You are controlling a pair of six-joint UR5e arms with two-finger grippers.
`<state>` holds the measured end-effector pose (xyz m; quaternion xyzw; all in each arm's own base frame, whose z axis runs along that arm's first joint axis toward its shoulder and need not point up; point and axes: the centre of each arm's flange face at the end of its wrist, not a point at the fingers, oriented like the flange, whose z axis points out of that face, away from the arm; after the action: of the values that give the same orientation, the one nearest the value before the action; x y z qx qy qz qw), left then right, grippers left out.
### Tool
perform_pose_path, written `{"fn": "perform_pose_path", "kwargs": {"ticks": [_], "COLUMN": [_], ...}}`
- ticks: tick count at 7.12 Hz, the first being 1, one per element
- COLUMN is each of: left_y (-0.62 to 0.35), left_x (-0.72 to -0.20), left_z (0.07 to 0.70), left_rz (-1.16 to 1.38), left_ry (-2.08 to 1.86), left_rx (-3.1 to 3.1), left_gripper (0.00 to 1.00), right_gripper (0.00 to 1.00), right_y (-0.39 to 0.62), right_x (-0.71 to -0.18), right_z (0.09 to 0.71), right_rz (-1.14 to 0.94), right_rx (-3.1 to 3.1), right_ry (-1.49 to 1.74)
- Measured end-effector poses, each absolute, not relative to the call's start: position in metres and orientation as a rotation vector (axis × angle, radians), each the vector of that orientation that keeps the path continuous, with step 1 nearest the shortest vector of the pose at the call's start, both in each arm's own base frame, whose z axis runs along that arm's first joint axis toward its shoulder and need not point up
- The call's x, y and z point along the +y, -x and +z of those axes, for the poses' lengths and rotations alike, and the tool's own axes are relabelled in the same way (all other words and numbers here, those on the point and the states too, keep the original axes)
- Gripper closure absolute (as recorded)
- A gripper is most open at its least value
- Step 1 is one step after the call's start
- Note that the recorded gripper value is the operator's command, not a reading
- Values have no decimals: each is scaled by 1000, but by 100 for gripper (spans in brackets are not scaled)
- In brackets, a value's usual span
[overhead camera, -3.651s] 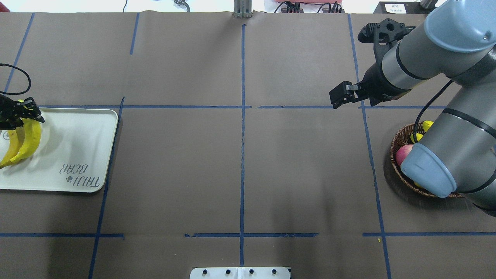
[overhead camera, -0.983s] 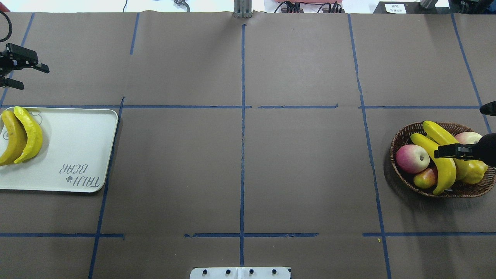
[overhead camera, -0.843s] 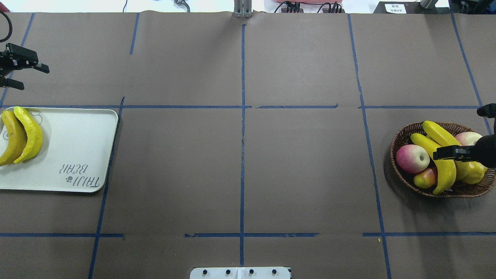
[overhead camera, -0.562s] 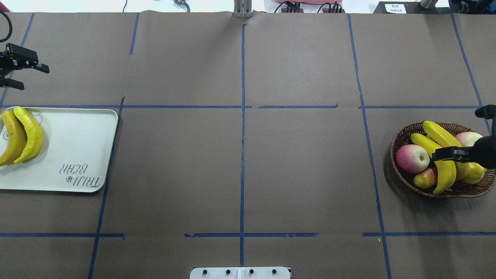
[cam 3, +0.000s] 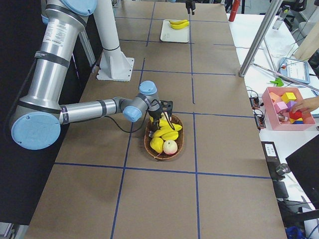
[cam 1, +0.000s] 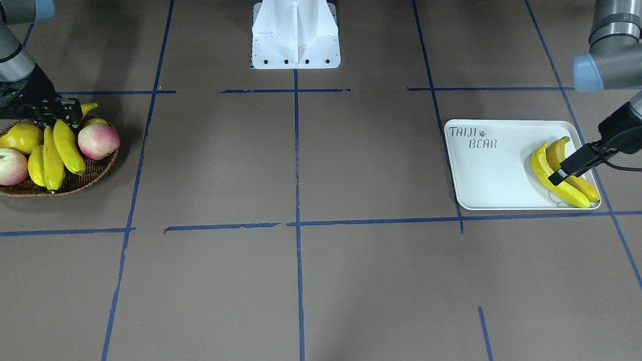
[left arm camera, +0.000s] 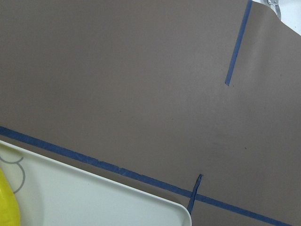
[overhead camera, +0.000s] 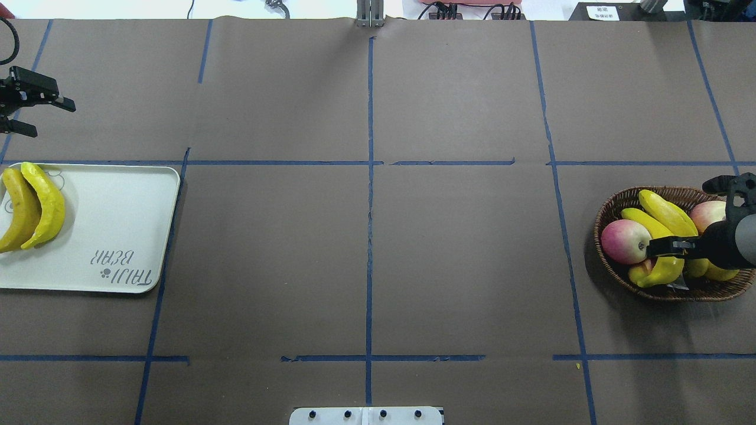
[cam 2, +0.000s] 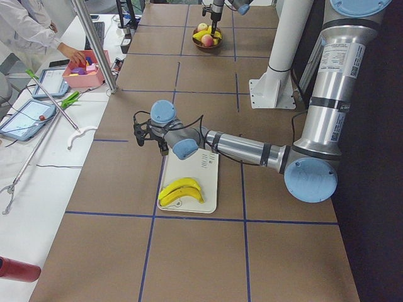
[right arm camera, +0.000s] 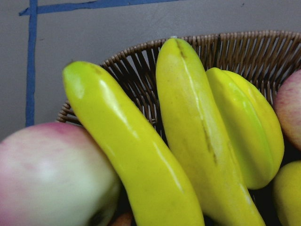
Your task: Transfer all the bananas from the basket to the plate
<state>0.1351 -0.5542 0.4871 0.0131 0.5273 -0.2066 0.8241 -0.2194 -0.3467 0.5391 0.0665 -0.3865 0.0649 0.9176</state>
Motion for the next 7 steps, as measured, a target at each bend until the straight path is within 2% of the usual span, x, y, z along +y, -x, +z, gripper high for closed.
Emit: {"fn": "perform_pose_path", "kwargs": {"ticks": [2, 7], "left_y": [-136, -141], "left_x": [-555, -557], "left_z": [488, 488], "left_rz": [-439, -435], "left_ry": [-26, -22], "left_rx": [1120, 1119], "left_gripper": [0, 0], "right_gripper": [98, 99], "right_y": [218, 172], "right_x": [-347, -351], "right_z": [533, 518], "right_rz": [125, 89], "right_rx": [-804, -829], "right_ry": [-147, -192]}}
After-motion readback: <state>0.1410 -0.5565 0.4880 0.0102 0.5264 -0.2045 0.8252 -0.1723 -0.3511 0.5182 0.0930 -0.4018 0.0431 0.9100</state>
